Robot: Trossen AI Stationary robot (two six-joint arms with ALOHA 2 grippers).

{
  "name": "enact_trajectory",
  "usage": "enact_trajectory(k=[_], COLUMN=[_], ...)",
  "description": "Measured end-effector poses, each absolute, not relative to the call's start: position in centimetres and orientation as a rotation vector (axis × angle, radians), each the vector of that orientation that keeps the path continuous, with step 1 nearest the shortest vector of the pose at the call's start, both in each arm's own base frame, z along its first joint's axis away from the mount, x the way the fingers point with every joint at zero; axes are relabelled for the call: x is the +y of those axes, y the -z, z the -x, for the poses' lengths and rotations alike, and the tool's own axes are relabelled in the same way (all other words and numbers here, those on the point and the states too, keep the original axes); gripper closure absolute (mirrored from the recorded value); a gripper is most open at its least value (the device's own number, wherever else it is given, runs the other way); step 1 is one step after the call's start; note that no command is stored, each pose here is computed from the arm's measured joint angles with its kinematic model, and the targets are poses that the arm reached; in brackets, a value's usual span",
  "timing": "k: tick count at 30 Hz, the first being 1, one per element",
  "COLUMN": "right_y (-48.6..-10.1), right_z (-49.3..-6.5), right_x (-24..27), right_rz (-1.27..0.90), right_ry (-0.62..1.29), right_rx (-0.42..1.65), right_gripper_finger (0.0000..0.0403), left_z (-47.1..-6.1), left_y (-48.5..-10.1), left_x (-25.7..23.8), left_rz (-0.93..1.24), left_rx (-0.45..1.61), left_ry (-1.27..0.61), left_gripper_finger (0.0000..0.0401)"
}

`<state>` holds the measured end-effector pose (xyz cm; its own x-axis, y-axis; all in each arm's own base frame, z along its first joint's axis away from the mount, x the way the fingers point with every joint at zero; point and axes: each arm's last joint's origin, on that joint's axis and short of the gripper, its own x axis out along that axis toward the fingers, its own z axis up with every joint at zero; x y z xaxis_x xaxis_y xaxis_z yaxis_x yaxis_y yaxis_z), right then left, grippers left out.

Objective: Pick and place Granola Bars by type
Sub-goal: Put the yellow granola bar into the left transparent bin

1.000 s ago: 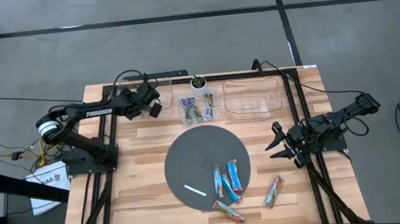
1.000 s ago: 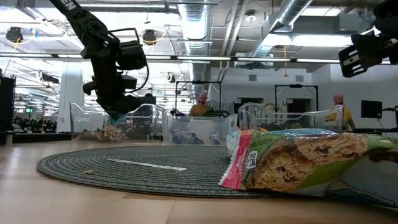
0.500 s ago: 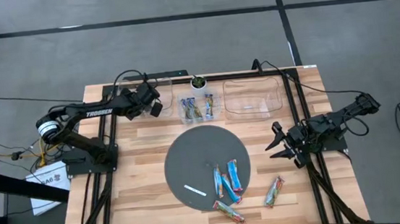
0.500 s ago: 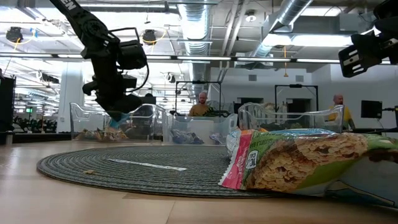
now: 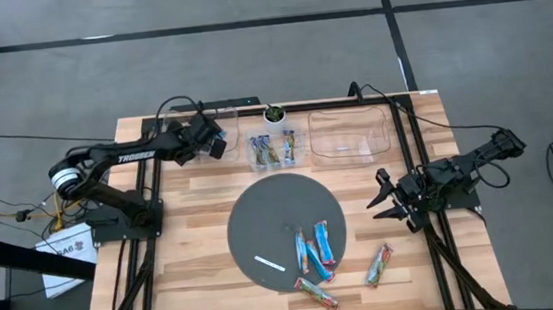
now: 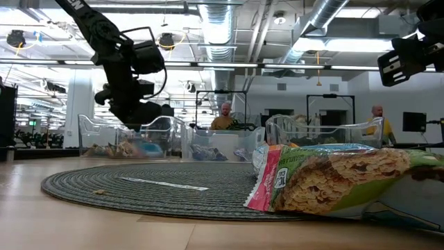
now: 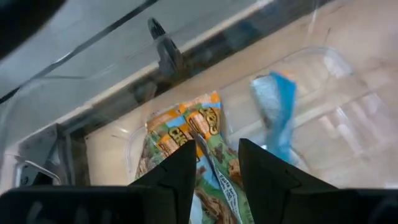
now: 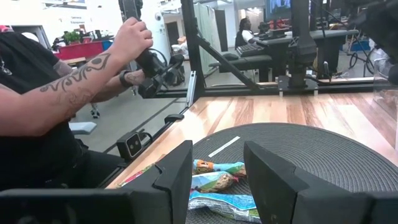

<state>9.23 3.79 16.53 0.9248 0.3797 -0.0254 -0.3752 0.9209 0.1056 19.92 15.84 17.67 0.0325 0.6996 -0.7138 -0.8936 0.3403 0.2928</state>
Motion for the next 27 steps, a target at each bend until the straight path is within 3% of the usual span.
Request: enact_trajectory(k=[7,13,18,27], right_y=[-16.5,-16.5,-16.5,-16.5], right_z=[-9.2,-9.2,-9.2,-9.2], right_x=[3.8,3.8,3.8,3.8], right_rz=[-0.1,-0.1,-0.1,-0.1], right_ry=[-0.388,-0.388,-0.388,-0.388], right_rx=[0.046,0.046,0.046,0.046], right_gripper_finger=[0.0264,0.0266,0.0264,0.0264], left_z=[-20.0,-20.8,-22.4,-24.3], left_y=[-19.7,-22.3,-23.8,-24.3], left_x=[14.6,11.9,8.3,0.7], left_rz=[0.215,0.188,0.149,-0.032], left_rx=[0.811,0.657,0.551,0.561], left_ry=[-1.258,-1.15,-0.949,-0.475], left_gripper_finger=[0.0287,0.0287,0.0287,0.0287])
